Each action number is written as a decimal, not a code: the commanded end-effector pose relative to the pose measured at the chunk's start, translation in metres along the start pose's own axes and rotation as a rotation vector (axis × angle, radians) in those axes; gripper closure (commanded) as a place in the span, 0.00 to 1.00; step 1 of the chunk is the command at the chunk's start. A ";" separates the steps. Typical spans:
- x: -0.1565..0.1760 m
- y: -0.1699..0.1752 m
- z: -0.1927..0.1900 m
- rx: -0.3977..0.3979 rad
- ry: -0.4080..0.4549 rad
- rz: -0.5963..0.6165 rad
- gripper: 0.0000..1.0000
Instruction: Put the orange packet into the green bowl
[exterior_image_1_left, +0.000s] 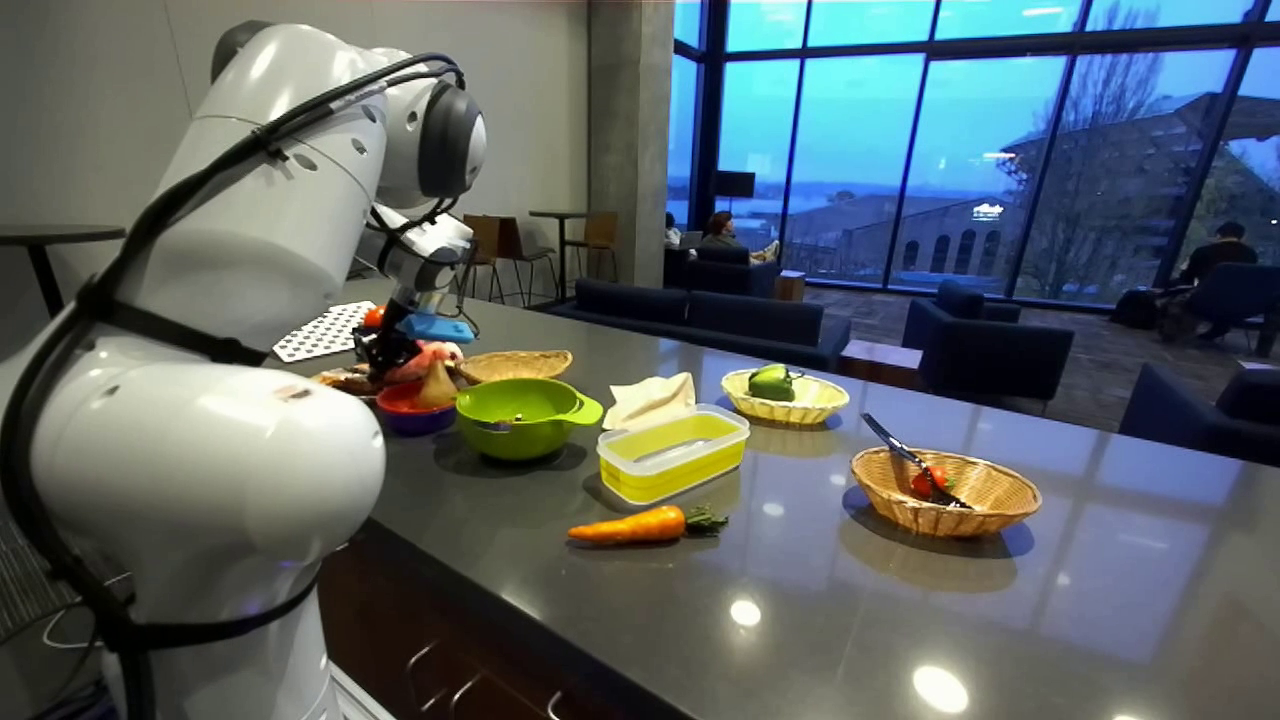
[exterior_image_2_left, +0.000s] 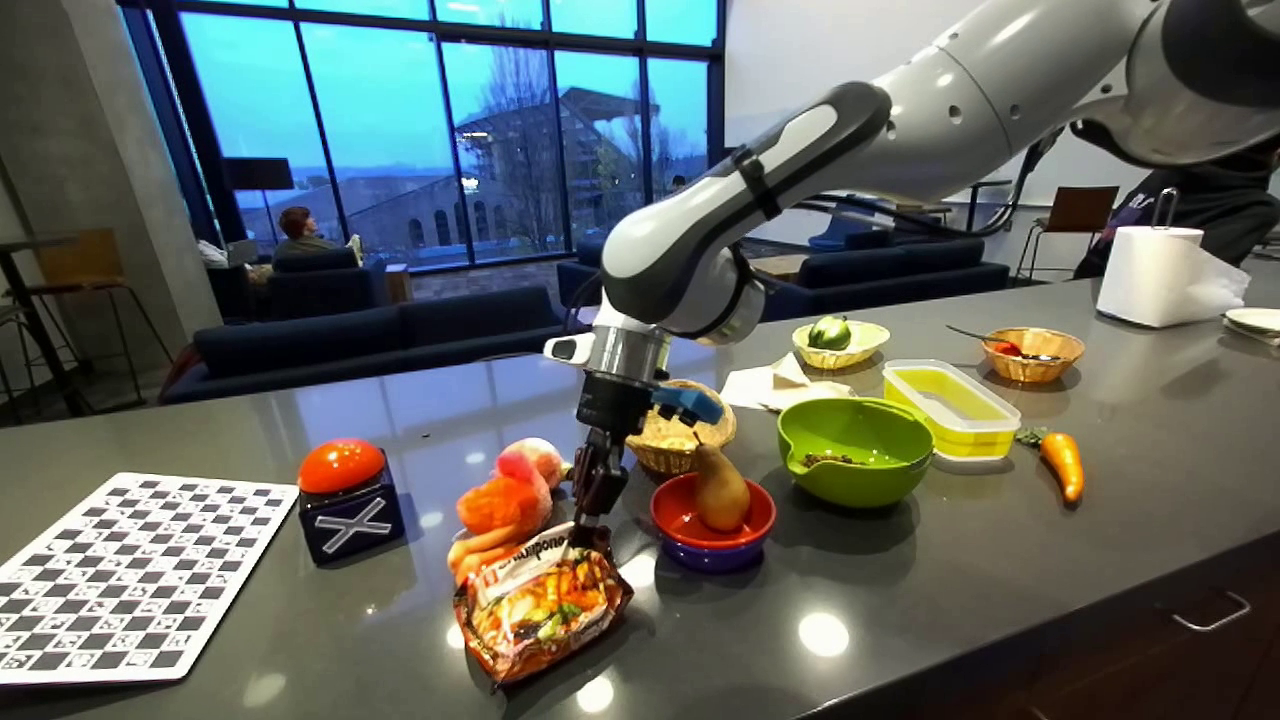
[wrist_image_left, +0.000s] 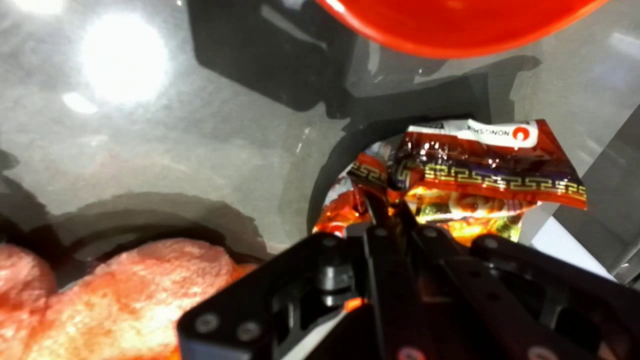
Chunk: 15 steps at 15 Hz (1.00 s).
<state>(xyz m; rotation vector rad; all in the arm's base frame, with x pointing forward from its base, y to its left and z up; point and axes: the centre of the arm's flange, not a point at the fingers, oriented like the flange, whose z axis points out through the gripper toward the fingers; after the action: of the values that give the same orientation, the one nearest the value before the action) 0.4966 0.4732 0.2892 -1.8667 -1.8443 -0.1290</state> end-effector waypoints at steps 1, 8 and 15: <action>0.009 -0.020 -0.020 -0.052 -0.030 -0.002 0.99; 0.031 -0.044 -0.052 -0.124 -0.049 -0.029 0.99; 0.043 -0.071 -0.117 -0.288 0.025 -0.040 0.99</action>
<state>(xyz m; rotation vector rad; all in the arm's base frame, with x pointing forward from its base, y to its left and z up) 0.4811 0.4820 0.3927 -1.9483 -1.9349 -0.3331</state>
